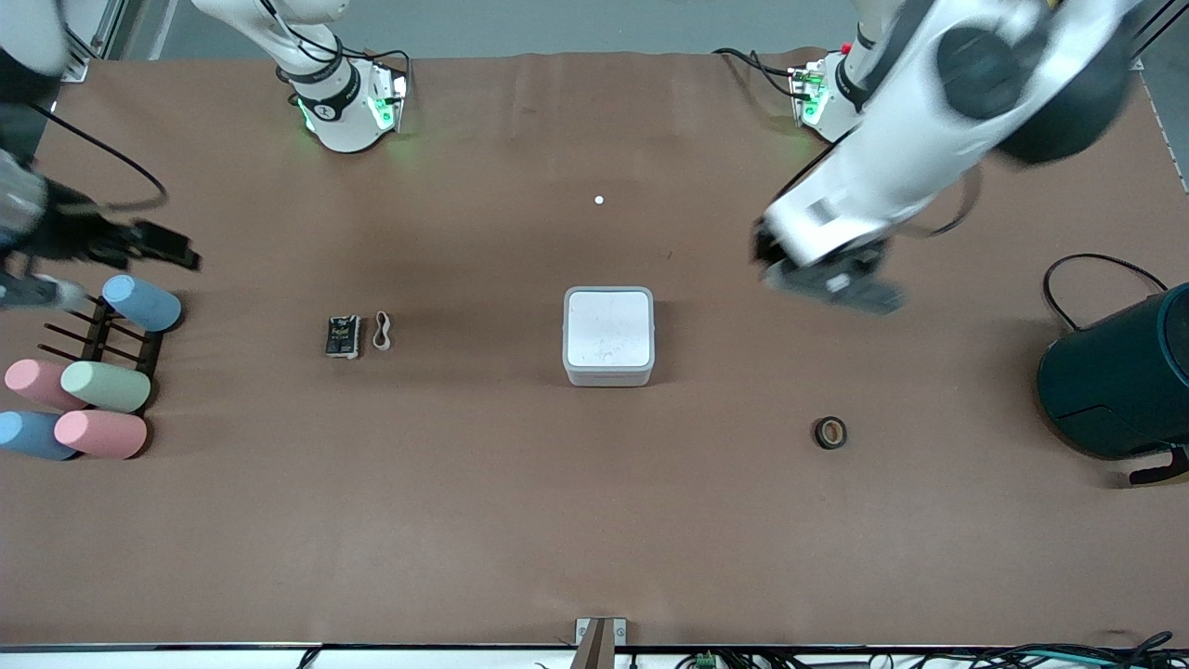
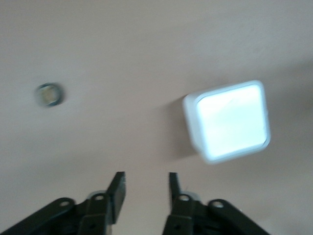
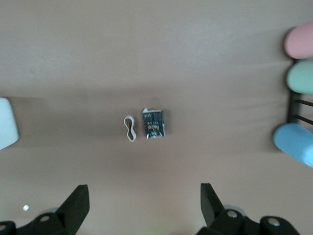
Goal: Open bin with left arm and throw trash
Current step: 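Lift open the white bin's lid with the left gripper, then grasp the black packet with the right gripper while the left gripper reaches the tape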
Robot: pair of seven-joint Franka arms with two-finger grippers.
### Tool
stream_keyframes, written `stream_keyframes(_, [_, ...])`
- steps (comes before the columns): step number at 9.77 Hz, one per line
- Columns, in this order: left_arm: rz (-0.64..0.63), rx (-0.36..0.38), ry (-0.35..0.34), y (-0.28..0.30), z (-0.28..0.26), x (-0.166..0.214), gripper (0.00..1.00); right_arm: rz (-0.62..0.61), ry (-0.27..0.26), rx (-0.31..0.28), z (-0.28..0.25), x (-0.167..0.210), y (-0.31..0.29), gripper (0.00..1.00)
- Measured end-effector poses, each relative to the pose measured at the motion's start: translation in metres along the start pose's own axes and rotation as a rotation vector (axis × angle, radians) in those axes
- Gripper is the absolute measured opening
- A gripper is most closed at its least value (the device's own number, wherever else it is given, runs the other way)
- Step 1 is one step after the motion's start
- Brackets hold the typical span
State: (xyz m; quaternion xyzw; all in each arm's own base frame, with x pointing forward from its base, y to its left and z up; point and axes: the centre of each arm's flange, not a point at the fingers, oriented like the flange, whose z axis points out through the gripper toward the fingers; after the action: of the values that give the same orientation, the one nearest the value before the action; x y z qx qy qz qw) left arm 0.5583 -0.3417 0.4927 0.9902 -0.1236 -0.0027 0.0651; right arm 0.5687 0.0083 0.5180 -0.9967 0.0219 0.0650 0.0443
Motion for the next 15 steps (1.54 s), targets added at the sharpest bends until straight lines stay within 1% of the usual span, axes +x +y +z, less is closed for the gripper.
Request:
stream_keyframes(1, [-0.021,-0.018,0.019,0.034,0.054,0.011,0.24,-0.009,0.004,-0.003,0.049,0.005,-0.006,1.0])
stream_keyframes(2, [-0.039,-0.027,0.038,0.066,0.102,0.015,0.08,-0.024,0.007,-0.008,0.089,0.004,-0.015,1.0])
stream_keyframes(3, [-0.055,-0.043,0.054,0.09,0.137,0.017,0.01,-0.043,0.018,-0.013,0.122,-0.001,-0.025,1.0])
stream_keyframes(5, [-0.067,-0.057,0.085,0.118,0.178,0.015,0.01,-0.069,0.062,-0.022,0.185,-0.016,-0.036,1.0])
stream_keyframes(6, [-0.073,-0.058,0.085,0.12,0.193,0.015,0.01,-0.078,0.077,-0.027,0.215,-0.028,-0.038,1.0])
stream_keyframes(8, [-0.095,-0.061,0.075,0.114,0.217,0.019,0.01,-0.079,0.083,-0.033,0.258,-0.04,-0.034,1.0])
stream_keyframes(11, [-0.129,-0.054,0.065,0.112,0.212,0.021,0.01,-0.086,0.082,-0.046,0.299,-0.034,-0.028,1.0])
stream_keyframes(12, [-0.148,-0.016,0.034,0.095,0.197,0.028,0.01,-0.089,0.072,-0.05,0.317,-0.033,-0.026,1.0])
stream_keyframes(13, [-0.149,0.035,-0.003,0.058,0.168,0.039,0.01,-0.099,0.054,-0.061,0.334,-0.033,-0.023,1.0])
stream_keyframes(14, [-0.112,0.062,-0.027,0.009,0.134,0.051,0.01,-0.107,0.044,-0.07,0.342,-0.033,-0.02,1.0])
stream_keyframes(15, [-0.075,0.073,-0.039,-0.044,0.113,0.061,0.02,-0.105,0.043,-0.074,0.344,-0.033,-0.017,1.0])
